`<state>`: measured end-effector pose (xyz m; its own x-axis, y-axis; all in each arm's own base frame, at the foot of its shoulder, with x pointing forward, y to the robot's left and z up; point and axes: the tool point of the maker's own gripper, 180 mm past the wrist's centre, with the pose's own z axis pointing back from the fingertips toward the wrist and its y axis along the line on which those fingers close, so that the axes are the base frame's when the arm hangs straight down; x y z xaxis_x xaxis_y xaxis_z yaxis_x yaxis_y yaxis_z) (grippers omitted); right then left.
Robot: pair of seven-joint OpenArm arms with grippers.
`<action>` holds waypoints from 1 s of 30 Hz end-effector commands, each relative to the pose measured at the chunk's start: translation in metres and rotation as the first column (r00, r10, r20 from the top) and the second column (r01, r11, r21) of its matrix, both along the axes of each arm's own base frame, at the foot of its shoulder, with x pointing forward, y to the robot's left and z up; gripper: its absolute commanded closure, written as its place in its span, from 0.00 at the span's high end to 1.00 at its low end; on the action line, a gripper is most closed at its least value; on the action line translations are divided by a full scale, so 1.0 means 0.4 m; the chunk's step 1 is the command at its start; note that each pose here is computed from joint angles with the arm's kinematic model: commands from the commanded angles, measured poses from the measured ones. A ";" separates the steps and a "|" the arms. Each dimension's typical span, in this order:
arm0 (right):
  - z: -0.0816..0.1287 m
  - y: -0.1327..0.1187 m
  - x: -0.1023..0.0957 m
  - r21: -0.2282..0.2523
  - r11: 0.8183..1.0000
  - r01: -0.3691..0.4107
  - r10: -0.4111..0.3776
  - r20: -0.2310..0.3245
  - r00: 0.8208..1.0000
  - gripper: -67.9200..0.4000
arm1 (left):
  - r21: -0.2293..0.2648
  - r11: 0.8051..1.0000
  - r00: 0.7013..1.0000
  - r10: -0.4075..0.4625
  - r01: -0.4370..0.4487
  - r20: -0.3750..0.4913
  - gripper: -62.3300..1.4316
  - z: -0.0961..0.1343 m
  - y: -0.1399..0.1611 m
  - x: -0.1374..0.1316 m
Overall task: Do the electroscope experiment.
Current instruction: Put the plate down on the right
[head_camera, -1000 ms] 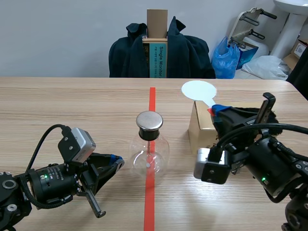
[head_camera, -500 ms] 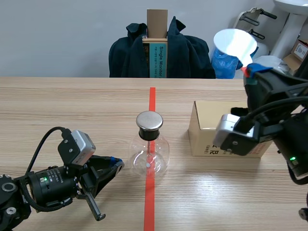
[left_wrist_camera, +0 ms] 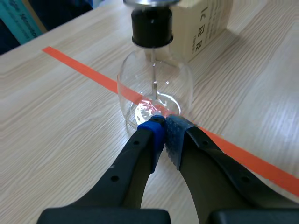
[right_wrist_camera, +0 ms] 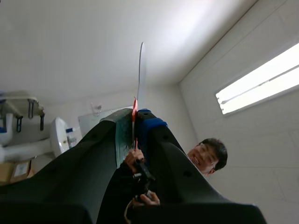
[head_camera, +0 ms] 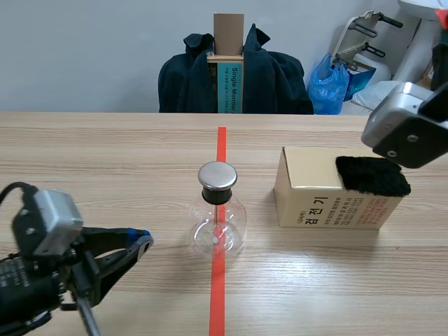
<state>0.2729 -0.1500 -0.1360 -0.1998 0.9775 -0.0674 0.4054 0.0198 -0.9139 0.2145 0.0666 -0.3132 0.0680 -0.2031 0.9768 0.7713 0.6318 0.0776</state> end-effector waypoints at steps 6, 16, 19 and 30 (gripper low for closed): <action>-0.175 -0.024 0.012 -0.025 1.000 0.001 -0.006 -0.172 0.985 0.02 | -0.049 0.998 1.000 0.025 -0.025 0.013 0.07 0.107 0.019 -0.090; -0.366 0.020 0.028 -0.019 0.998 -0.058 0.048 -0.339 0.940 0.02 | -0.012 0.999 0.997 0.030 -0.030 0.072 0.69 0.190 0.034 -0.106; -0.386 0.041 0.037 -0.007 0.997 -0.079 0.071 -0.361 0.930 0.02 | -0.010 0.999 0.996 0.033 -0.032 0.081 1.00 0.194 0.037 -0.102; -0.464 0.077 0.039 0.028 0.993 -0.116 0.114 -0.504 0.856 0.02 | -0.002 0.999 0.997 0.034 -0.034 0.075 1.00 0.189 0.038 -0.102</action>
<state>0.2856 -0.1179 -0.3280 -0.3147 0.9459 0.0790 -0.1345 0.0380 -0.9902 0.1723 0.0826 -0.2417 0.0105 -0.2230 0.9748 0.7465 0.6503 0.1407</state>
